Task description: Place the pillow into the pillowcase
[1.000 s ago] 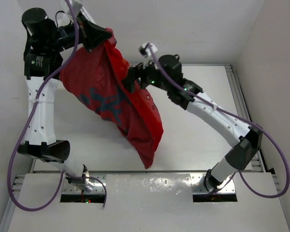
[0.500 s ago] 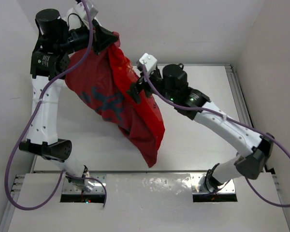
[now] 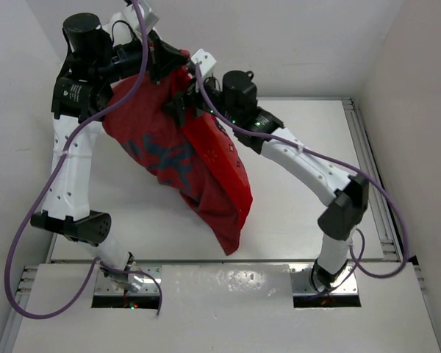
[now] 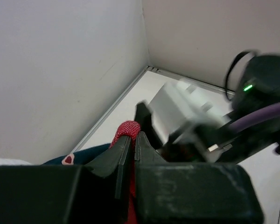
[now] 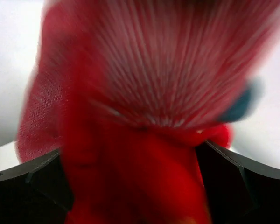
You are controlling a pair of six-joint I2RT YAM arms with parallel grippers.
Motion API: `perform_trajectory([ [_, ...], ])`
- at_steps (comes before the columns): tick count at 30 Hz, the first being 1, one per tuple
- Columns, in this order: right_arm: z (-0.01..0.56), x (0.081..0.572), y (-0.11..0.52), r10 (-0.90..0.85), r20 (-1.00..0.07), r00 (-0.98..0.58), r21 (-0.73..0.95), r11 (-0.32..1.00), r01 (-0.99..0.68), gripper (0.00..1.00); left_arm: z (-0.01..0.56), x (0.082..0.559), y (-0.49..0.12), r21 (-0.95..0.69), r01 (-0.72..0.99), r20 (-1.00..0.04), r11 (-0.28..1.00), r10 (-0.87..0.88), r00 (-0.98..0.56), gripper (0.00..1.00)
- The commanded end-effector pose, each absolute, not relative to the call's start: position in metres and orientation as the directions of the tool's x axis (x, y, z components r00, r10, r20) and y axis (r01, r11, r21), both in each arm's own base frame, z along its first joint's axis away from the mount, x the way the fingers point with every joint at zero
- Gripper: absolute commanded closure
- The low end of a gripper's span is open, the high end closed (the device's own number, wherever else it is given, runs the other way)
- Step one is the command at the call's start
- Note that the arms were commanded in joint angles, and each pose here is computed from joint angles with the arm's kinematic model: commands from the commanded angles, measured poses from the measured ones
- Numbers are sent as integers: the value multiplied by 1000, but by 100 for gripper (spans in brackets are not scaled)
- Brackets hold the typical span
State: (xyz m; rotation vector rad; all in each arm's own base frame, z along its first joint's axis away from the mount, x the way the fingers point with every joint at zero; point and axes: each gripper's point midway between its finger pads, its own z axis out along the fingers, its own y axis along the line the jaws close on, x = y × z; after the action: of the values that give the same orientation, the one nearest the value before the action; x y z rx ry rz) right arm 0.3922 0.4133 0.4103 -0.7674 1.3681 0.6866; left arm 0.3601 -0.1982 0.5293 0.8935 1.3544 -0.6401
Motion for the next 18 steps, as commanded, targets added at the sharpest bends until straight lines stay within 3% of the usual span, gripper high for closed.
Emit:
perform_trajectory([
  [1,397,379,442,56,-998,29,-2,434,-901,1,561,344,-199,238,809,-969,537,78,233,100],
  [4,384,370,448,99,-994,38,7,412,-911,1,565,343,-198,239,807,-969,541,71,238,100],
  [5,385,372,445,118,-992,32,22,434,-900,4,565,343,-200,237,810,-969,536,68,238,100],
  [6,385,374,443,131,-991,30,31,440,-898,13,565,342,-200,232,813,-970,534,65,235,100],
  [7,385,375,444,141,-990,12,52,437,-898,34,566,341,-201,232,818,-970,526,61,236,100],
  [8,388,375,441,161,-987,-16,84,423,-902,46,565,342,-202,229,821,-971,523,60,232,100],
  [9,392,373,442,171,-985,-25,93,401,-912,90,565,343,-202,228,821,-971,524,59,232,100],
  [10,396,371,440,188,-982,-36,107,387,-916,91,564,343,-202,226,821,-971,524,60,229,100],
  [11,398,370,438,215,-974,-66,146,381,-913,100,563,344,-202,225,821,-972,525,62,228,100],
  [14,412,358,421,295,-953,-62,157,310,-938,100,558,347,-200,221,814,-974,537,77,214,100],
  [15,425,350,415,337,-941,-31,129,273,-954,100,556,347,-199,216,813,-975,541,82,204,92],
  [17,417,346,396,352,-934,-68,170,268,-948,100,553,350,-195,217,799,-976,561,94,199,65],
  [18,414,354,385,353,-933,-63,173,288,-942,100,554,348,-193,224,795,-974,563,101,203,1],
])
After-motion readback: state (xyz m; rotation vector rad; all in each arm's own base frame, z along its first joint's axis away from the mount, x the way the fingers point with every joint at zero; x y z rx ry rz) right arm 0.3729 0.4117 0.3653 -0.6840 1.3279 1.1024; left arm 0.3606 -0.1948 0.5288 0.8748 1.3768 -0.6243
